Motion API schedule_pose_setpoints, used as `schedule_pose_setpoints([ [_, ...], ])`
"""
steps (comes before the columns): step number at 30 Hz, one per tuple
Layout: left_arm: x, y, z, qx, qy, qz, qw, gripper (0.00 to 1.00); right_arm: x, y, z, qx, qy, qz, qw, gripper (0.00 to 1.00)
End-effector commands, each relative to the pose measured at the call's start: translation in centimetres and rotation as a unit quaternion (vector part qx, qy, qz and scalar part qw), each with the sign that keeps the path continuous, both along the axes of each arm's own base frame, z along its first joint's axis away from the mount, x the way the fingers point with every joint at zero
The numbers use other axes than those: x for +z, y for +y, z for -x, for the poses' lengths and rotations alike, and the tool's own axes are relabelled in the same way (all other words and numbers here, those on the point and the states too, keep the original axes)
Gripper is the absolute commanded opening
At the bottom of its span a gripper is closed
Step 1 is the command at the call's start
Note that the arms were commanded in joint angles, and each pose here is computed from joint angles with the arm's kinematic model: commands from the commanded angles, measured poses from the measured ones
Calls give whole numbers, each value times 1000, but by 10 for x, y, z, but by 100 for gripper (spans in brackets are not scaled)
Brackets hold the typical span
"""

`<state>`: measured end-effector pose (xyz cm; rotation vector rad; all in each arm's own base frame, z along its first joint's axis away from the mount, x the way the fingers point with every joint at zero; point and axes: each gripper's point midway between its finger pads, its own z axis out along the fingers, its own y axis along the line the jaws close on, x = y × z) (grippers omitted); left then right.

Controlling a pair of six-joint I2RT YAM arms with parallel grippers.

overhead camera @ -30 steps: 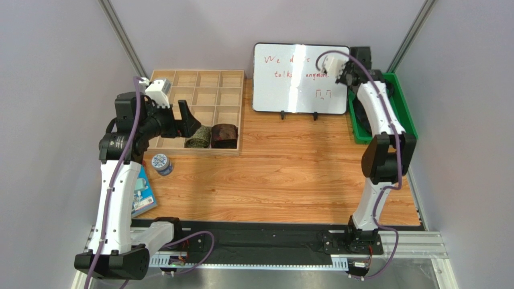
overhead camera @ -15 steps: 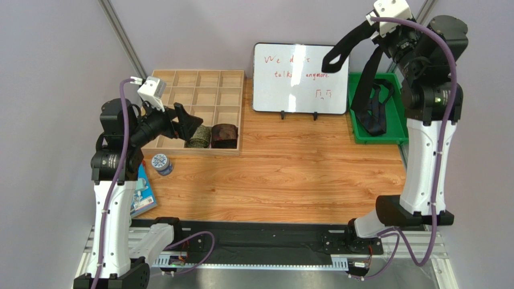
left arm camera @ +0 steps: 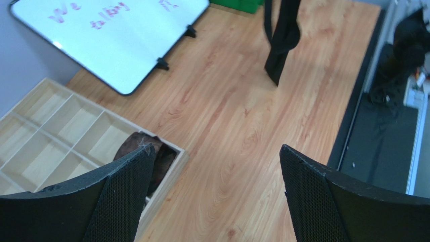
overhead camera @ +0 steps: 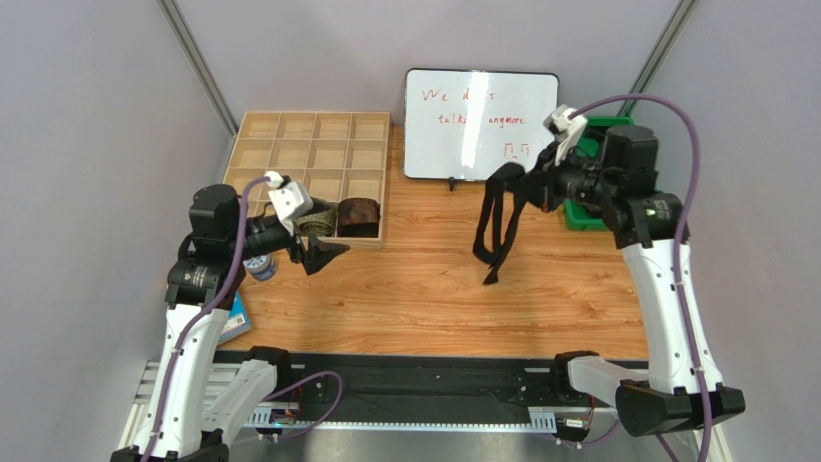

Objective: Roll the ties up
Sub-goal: Flatten out the tie at the center of the board.

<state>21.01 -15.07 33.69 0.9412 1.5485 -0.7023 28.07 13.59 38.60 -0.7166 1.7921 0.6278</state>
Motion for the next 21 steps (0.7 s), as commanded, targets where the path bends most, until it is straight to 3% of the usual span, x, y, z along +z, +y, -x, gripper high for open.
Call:
schedule_pose_setpoints([
  [1,-26,-14,17,-103,-108,-104,983,96,-49,35,18,67,132,-97,984,0],
  [7,-71,-38,23,-177,-116,-172,962,89,-92,28,-5,60,167,-87,980,0],
  [13,-120,-73,15,-226,-74,-206,949,82,-138,-34,19,18,181,9,983,0],
  [17,-144,-109,5,-235,-44,-202,950,81,-162,-51,32,19,183,67,981,0],
  [21,-119,-149,-36,-182,-46,-133,973,79,-152,-36,46,85,178,42,979,0],
])
